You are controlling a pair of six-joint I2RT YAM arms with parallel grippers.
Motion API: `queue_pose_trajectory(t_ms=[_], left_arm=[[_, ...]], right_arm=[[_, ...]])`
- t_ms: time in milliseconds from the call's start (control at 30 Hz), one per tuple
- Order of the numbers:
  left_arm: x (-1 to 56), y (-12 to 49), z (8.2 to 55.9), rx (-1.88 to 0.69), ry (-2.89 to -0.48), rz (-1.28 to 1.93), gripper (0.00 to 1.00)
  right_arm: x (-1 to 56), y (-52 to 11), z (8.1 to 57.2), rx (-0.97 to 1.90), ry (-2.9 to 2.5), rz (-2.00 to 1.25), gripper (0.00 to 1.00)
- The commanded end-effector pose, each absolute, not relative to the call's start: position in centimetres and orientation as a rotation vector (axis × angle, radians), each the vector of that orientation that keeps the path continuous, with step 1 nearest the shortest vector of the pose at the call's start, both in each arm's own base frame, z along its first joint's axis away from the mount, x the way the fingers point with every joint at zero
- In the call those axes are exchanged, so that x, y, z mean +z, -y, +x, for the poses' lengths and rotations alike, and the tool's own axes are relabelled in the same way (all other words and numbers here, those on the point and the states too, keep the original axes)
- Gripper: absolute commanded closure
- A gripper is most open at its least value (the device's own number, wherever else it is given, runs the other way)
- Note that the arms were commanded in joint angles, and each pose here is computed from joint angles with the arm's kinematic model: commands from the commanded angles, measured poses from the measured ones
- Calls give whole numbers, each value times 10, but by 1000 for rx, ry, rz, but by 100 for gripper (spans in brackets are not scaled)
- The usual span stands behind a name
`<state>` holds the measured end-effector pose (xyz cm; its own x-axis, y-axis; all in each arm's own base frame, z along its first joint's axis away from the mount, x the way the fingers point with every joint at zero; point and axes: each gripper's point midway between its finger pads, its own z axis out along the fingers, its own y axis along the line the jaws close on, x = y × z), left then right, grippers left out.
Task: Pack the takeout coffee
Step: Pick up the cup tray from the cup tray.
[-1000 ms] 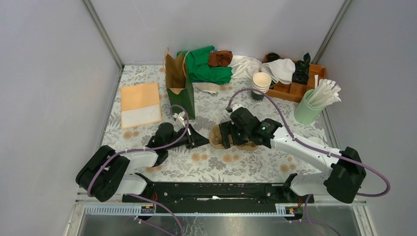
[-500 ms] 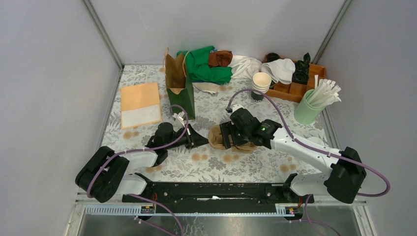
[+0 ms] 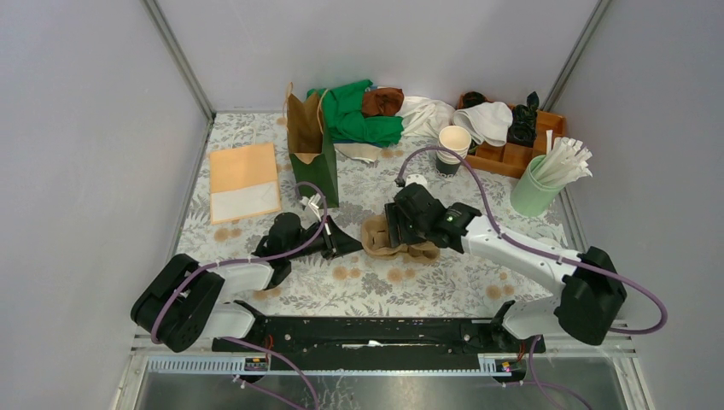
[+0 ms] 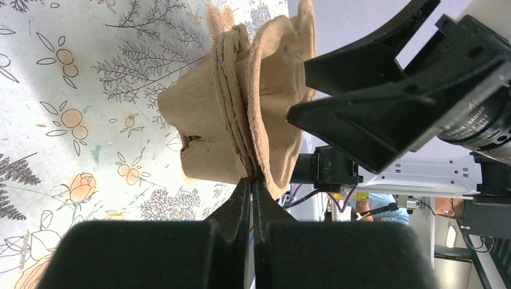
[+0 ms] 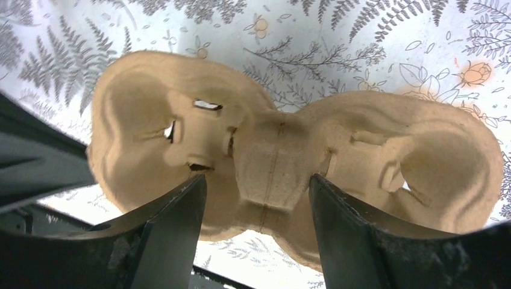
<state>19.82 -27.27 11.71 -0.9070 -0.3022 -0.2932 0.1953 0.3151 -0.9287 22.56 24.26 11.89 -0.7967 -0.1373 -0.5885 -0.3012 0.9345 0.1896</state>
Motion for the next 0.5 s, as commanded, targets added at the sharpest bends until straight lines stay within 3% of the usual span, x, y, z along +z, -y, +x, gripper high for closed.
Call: queue_pose_trajectory(t_ms=[0, 233, 333, 400, 467], left_arm=[[131, 275, 198, -1641, -2108, -13, 100], [130, 272, 200, -1579, -2128, 2, 100], [130, 270, 202, -1546, -2137, -5, 100], [128, 268, 204, -1522, -2144, -13, 100], [127, 268, 204, -1520, -2144, -13, 100]], right_arm=[[129, -246, 252, 292, -2434, -188, 34], [140, -235, 263, 219, -2371, -163, 53], [143, -230, 261, 210, -2369, -163, 56], [147, -226, 260, 213, -2365, -154, 54], [148, -227, 258, 253, -2376, -166, 37]])
